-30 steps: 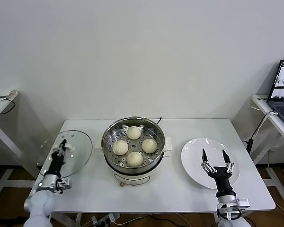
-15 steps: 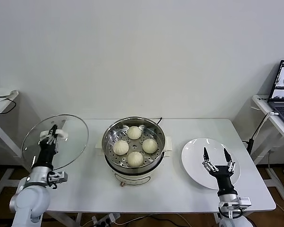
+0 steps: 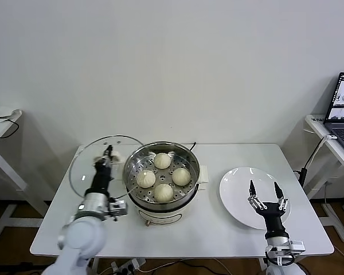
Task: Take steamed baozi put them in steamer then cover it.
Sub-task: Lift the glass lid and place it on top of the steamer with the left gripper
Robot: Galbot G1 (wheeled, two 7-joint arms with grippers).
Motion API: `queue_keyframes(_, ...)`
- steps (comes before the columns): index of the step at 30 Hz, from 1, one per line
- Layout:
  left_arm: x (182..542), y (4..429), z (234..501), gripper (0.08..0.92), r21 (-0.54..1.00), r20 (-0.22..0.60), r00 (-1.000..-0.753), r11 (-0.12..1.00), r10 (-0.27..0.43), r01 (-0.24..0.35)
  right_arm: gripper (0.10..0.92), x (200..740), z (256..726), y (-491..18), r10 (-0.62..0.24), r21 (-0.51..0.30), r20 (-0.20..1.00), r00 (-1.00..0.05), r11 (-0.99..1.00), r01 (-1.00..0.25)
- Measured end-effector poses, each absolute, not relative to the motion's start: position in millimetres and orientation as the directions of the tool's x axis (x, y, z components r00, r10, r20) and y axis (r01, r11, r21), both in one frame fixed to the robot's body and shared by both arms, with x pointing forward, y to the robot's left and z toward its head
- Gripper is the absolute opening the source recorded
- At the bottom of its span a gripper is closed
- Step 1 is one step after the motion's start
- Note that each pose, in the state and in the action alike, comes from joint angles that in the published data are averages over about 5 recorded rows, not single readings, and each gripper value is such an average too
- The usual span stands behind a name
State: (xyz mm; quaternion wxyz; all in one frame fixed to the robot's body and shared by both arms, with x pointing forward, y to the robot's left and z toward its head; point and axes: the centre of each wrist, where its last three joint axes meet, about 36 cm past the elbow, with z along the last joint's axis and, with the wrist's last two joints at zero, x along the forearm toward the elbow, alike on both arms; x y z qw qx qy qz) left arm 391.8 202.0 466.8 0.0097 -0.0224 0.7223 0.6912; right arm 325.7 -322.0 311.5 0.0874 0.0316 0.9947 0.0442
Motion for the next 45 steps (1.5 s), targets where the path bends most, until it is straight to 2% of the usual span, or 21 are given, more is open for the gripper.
queue_keyframes(10, 401.3, 125.4, 470.0, 0.191, 0.998, -0.034, -0.999, 0.053, 0.015, -0.033, 0.823, 327.0, 302.3, -323.0, 0.085, 0.089, -0.155, -0.984, 0.993, 0.071)
queue_keyframes(19, 407.3, 81.2, 461.9, 0.191, 0.999, -0.025, -0.999, 0.043, 0.021, -0.025, 0.823, 326.6, 295.0, -321.6, 0.083, 0.083, -0.140, -0.987, 0.994, 0.072)
queue_keyframes(34, 410.4, 43.1, 450.4, 0.191, 0.999, -0.013, -1.000, 0.033, 0.017, -0.013, 0.823, 324.3, 289.9, -320.4, 0.078, 0.073, -0.129, -0.989, 0.995, 0.069)
queue_keyframes(45, 412.8, 32.4, 442.9, 0.191, 1.000, -0.006, -1.000, 0.025, 0.022, -0.006, 0.823, 325.2, 288.9, -321.4, 0.075, 0.069, -0.127, -0.989, 0.995, 0.067)
